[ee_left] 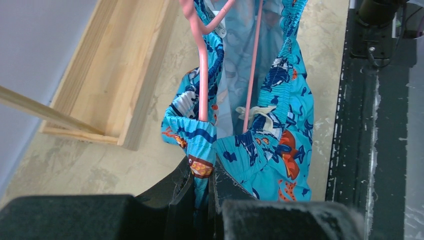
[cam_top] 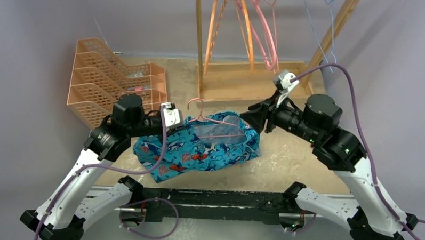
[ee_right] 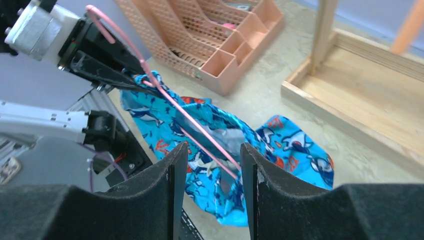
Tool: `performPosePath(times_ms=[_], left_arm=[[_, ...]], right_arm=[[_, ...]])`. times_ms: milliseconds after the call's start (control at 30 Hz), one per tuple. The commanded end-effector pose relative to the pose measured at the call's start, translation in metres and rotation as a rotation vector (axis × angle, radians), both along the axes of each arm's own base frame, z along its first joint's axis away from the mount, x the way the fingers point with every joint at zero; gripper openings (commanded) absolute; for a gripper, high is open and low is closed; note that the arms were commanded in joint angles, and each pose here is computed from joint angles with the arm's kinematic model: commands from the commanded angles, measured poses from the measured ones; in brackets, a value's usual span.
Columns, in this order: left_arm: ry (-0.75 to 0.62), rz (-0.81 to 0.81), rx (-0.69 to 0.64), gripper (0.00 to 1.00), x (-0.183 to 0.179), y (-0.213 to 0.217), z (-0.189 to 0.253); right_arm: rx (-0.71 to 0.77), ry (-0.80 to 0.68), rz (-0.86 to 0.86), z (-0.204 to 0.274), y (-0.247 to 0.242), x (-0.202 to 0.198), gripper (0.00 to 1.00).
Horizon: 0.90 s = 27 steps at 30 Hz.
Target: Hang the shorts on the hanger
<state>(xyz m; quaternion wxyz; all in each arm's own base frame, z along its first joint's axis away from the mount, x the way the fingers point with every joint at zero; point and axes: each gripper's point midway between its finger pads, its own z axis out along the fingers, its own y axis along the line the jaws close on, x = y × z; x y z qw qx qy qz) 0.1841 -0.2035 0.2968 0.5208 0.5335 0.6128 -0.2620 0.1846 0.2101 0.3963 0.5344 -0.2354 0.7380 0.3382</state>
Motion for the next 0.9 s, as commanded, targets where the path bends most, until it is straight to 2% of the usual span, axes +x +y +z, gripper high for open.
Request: performPosePath(times_ms=[0,100,267,467,867], left_arm=[[-0.035,-0.061,-0.075,0.00,-0.008,-0.009,0.034],[-0.021,-0.082,-0.080,0.00,-0.011,-0.011,0.039],[0.005,-0.094,-0.112,0.00,-0.012,-0.016,0.042],[0.014,-0.125,-0.125,0.00,-0.017,-0.019,0.043],[0.044,-0.128,-0.142,0.00,-0.015,-0.023,0.038]], right_arm=[[-0.002,-0.090,0.215,-0.002,0.042,0.002,0.46],[-0.007,-0.110,0.319,-0.012,0.059,0.000,0.46],[-0.009,-0.125,0.372,-0.018,0.073,0.005,0.46],[0.004,-0.123,0.464,-0.027,0.091,0.000,0.39],[0.053,-0.135,0.580,-0.025,0.122,-0.010,0.42]])
